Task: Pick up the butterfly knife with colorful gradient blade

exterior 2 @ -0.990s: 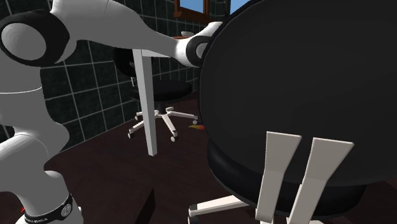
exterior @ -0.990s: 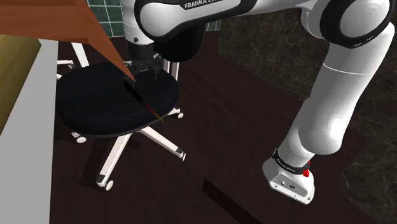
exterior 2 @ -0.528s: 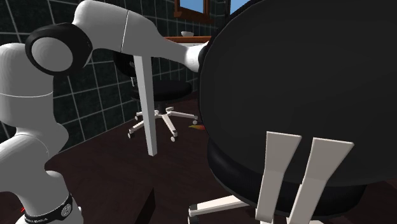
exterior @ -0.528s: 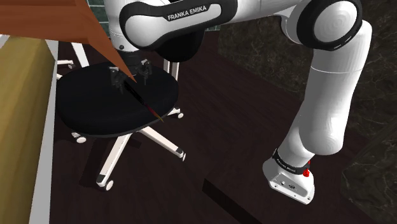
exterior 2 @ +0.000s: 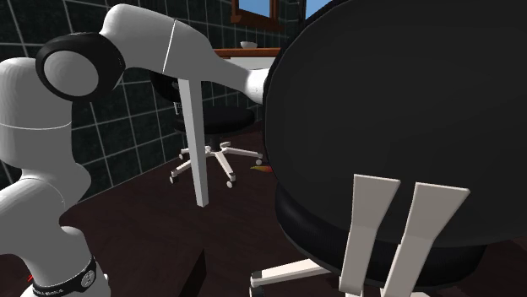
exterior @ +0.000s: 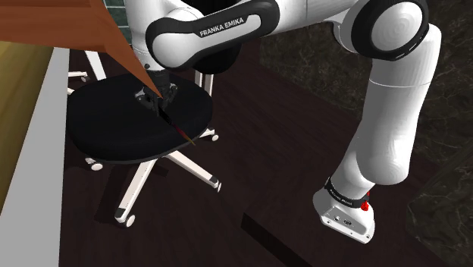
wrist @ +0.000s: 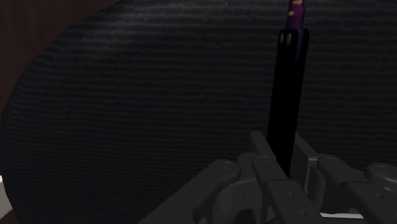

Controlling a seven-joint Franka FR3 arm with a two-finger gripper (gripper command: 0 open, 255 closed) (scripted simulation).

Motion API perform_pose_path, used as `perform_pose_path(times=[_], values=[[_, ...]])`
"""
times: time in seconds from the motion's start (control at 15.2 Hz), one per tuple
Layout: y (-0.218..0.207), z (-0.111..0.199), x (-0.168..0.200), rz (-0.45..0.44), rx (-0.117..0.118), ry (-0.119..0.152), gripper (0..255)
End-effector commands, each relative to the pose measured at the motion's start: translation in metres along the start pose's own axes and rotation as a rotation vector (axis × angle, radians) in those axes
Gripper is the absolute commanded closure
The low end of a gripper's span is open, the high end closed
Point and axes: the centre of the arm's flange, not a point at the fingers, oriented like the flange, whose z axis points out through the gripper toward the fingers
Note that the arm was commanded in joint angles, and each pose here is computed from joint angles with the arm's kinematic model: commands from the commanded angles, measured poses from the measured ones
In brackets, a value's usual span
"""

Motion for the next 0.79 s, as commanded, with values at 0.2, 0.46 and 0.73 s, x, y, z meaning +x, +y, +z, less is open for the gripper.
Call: perform_pose_path(times=[0.2,0.46,0.73], values=[[0.0,0.0,0.0,0.0,0.0,0.0,255],[0.0,-0.004,0.001,0.0,0.0,0.0,255],[-0.001,-0.025,0.004,0.0,0.0,0.0,255]])
